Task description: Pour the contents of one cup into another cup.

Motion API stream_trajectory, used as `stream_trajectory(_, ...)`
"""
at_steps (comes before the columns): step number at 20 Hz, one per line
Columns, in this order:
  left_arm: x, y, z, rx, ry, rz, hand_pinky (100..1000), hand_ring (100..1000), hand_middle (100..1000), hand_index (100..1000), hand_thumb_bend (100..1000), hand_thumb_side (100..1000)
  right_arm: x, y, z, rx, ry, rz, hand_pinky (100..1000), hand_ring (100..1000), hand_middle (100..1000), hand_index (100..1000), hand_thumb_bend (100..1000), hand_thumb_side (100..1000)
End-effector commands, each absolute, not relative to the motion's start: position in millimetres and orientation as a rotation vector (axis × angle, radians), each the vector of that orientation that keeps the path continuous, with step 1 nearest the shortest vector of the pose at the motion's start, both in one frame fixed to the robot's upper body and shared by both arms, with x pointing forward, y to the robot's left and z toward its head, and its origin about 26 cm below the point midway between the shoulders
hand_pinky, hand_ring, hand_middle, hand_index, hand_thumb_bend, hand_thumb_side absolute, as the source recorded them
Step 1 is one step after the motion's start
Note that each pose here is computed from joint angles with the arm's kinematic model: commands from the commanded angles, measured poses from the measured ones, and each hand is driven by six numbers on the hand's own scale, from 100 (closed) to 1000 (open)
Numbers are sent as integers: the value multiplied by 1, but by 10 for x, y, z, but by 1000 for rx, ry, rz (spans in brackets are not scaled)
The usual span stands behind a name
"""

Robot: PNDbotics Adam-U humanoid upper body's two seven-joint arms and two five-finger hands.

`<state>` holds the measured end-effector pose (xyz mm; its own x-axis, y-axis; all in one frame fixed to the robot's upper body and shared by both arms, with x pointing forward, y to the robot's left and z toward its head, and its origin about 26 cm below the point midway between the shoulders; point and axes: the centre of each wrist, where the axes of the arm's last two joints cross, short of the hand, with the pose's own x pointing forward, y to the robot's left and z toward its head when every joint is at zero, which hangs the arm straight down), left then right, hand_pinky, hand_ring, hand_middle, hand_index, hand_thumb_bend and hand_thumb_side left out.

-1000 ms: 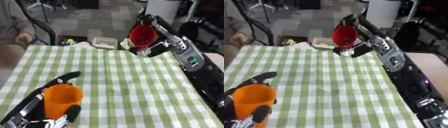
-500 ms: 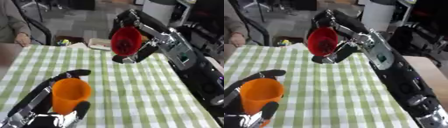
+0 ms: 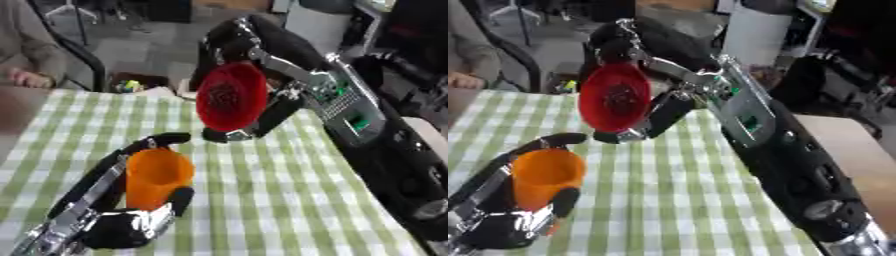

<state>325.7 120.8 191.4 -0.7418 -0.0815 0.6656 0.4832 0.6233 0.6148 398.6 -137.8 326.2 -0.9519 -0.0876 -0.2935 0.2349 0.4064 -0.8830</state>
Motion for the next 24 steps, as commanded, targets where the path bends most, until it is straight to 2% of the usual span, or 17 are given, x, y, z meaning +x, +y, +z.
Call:
stream_trajectory(1,3261,1114,1965,-339,-2197,-1130,249,266,335,887,100,454,3945,-1319,3370,138,2283,-1566,428,317,308,460,100,100)
stream_trajectory(8,3247,984,1990,-397,-2204,-1177,250,267,335,887,100,460,3941,-1243,3354,138,2269,-1548,446,331,320,465,100,100)
stream_trajectory(13,3197,950,2041,-447,-2215,-1179,250,268,335,888,100,469,3908,-1217,3370,203,2229,-1546,483,396,345,474,100,100)
stream_trajectory(24,3067,945,2088,-530,-2195,-1200,252,269,336,890,100,470,4033,-1292,3349,396,2228,-1502,508,410,355,477,100,100)
